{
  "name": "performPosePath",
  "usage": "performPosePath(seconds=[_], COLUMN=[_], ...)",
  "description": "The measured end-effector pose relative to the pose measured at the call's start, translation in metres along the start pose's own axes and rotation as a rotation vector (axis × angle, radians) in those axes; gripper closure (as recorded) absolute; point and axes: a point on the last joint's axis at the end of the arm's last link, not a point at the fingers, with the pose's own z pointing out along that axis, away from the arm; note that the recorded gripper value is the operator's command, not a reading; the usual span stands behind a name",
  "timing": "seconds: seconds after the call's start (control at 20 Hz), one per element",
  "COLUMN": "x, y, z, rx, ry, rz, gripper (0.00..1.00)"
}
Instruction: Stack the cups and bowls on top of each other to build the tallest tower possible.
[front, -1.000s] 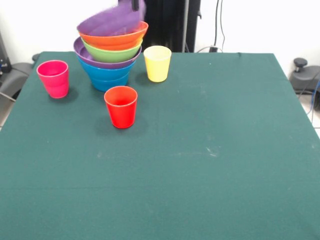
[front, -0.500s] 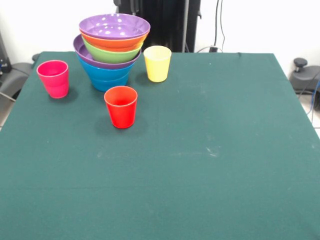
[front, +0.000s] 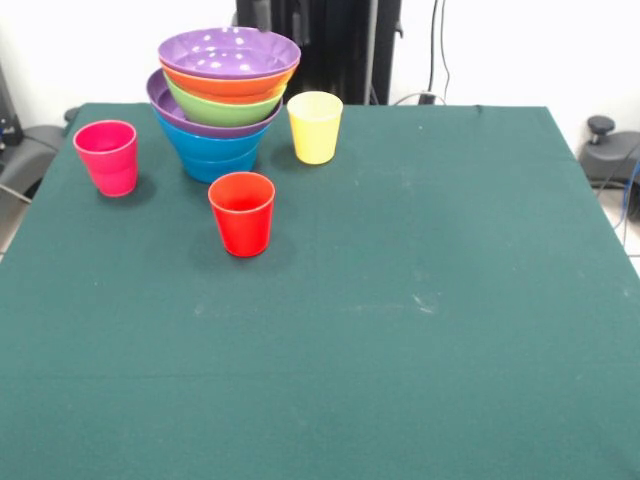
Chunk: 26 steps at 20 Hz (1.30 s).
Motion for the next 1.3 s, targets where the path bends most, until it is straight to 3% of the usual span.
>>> performPosePath(seconds=[0.15, 0.3, 0.55, 0.7, 0.95, 1.3], x=[-0.002, -0.011, -0.031, -0.041, -0.055, -0.046], y=[0.013, 0.04, 0.076, 0.087, 0.098, 0.092], z=[0.007, 0.015, 0.015, 0.013, 0.016, 0.037], rx=[0.0, -0.003, 0.001, 0.004, 0.004, 0.036], ry=[0.003, -0.006, -0.007, -0.002, -0.009, 0.011], rz=[-0.024, -0.068, -0.118, -0.129, -0.137, -0.134], gripper=[0.0, 0.0, 0.0, 0.0, 0.0, 0.0])
